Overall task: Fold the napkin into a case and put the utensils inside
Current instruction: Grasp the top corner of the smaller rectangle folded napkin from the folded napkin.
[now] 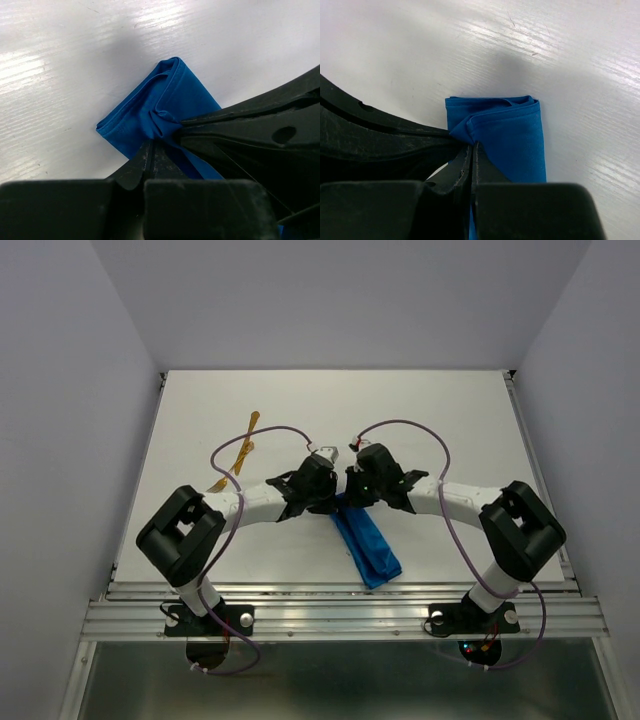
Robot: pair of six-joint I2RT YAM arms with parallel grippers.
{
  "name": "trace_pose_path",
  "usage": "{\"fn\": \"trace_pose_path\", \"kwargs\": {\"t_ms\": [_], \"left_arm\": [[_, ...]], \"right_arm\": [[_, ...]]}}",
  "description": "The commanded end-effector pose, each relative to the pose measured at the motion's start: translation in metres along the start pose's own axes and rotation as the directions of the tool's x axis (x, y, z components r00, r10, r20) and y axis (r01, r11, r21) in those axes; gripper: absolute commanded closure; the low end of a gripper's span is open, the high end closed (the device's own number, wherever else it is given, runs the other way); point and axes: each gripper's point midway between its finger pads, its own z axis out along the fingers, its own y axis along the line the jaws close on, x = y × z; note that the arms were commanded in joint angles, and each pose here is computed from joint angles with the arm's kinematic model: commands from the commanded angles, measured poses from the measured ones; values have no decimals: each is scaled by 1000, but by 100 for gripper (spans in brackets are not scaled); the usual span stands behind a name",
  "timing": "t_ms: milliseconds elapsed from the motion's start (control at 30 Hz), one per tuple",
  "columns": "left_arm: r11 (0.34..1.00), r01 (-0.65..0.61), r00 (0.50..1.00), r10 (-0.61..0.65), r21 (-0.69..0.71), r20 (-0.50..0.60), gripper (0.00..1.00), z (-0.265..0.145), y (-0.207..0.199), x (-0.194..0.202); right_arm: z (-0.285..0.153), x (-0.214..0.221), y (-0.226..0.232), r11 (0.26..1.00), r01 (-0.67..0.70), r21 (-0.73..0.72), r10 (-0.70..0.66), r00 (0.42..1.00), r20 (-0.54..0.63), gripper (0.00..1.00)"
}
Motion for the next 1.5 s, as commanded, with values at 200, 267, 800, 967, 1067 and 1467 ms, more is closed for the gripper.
{"fn": "trace_pose_path", "kwargs": {"t_ms": [200, 267, 800, 967, 1067, 1467], "left_arm": [[996, 37, 998, -41, 83, 47, 100, -10, -13, -16], [995, 45, 998, -49, 91, 49, 100, -9, -16, -18], [983, 72, 997, -77, 167, 25, 100, -6, -31, -18], [982, 65, 997, -69, 179, 16, 100, -6, -32, -16], [982, 63, 998, -65, 180, 6, 100, -4, -32, -12], [982, 51, 999, -48, 183, -18, 100, 2, -29, -4]], "right_arm": [[-12, 8, -1, 996, 95, 0, -95, 995, -37, 99], [-8, 14, -4, 995, 102, 2, -101, 993, -64, 99], [17, 37, -23, 994, 90, 57, -80, 985, -154, 99], [21, 31, -25, 994, 53, 96, -40, 990, -134, 99], [22, 21, -20, 995, 2, 98, 7, 995, -95, 99], [6, -39, 20, 990, -102, -94, 119, 973, 198, 99]]}}
